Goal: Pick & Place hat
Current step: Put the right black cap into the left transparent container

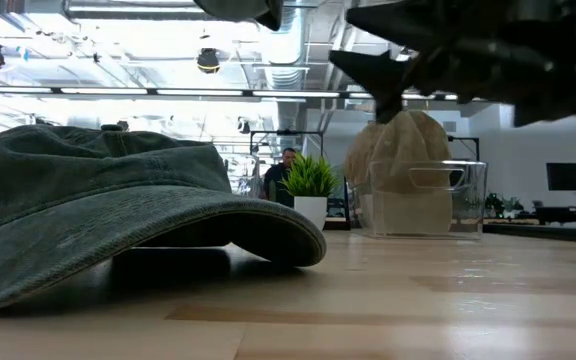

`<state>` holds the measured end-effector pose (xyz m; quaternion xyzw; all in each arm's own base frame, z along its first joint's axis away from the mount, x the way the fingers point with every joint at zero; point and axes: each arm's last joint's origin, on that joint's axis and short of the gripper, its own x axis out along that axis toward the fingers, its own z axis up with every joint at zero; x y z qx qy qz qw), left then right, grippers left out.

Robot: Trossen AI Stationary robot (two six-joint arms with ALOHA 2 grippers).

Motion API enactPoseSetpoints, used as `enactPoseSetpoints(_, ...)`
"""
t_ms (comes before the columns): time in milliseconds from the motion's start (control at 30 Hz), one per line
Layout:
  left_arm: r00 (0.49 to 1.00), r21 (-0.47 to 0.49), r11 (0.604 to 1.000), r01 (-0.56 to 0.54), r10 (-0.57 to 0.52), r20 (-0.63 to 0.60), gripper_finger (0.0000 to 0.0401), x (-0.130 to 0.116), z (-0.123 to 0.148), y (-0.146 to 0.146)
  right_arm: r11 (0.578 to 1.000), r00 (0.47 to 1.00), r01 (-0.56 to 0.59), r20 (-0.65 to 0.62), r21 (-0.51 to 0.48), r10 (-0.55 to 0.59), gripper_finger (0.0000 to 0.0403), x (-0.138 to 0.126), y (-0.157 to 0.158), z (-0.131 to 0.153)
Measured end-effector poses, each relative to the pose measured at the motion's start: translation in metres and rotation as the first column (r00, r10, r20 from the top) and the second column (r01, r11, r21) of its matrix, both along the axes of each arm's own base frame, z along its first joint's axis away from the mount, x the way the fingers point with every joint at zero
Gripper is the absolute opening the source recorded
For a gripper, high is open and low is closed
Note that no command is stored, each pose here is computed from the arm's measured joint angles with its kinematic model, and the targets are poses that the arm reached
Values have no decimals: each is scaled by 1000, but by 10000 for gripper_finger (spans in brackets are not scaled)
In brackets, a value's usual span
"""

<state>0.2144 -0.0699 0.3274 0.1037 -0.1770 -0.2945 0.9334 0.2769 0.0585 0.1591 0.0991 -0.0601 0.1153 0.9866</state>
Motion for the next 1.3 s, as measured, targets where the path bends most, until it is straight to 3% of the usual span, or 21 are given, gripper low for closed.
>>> enactPoseSetpoints(267, 1000, 2, 1000, 12, -12, -7, 8, 3, -3, -4, 994, 993, -110, 40, -21, 111, 230, 42, -9, -19)
enactPoseSetpoints(500, 999, 2, 999, 46, -46, 7, 8, 1, -3, -12, 973, 974, -228, 13, 46, 228, 230, 68, -18, -32)
enactPoseSetpoints(900, 998, 4, 998, 55, -55, 6, 8, 0, -3, -15, 922, 920, -387, 75, 3, 385, 230, 83, -5, -22)
enactPoseSetpoints(1300, 999, 24, 999, 40, -40, 13, 8, 1, -4, -14, 918, 914, -397, 92, -4, 396, 230, 84, -2, -19)
